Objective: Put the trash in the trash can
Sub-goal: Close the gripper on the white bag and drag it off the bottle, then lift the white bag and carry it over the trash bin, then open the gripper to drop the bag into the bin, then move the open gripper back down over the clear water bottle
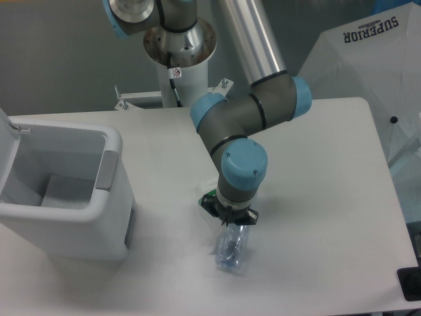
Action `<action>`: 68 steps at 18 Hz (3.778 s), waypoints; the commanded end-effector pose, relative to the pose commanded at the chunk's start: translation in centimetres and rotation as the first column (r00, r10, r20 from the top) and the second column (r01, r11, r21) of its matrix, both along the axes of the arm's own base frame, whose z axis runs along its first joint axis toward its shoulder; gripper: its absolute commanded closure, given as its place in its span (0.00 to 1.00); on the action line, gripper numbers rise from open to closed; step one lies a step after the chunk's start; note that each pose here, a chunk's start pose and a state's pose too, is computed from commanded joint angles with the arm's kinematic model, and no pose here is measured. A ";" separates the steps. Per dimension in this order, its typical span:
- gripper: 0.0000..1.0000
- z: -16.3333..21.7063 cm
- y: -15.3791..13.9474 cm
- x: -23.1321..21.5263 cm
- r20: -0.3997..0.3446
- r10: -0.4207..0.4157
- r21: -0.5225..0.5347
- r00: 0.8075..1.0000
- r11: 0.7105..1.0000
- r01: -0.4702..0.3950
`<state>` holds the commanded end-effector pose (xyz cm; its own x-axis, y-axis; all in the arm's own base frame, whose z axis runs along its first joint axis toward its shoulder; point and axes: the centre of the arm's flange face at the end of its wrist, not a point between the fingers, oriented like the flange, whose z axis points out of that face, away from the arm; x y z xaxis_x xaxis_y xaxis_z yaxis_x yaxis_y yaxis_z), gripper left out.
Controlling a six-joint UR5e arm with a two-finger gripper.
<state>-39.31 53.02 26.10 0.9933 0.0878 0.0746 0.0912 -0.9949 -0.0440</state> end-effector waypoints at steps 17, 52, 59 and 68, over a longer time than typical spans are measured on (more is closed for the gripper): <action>1.00 18.9 1.3 2.5 0.024 0.058 0.439 0.998 0.896 -0.062; 0.04 31.8 3.0 21.2 0.165 -0.161 0.683 0.973 0.730 0.005; 0.00 30.8 3.1 20.8 0.168 -0.152 0.671 0.974 0.742 0.000; 0.00 23.6 0.6 3.4 0.214 0.085 0.628 0.973 0.751 -0.203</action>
<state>-35.94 53.65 49.66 0.9409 0.1011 0.3233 0.2957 -0.7108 -0.6382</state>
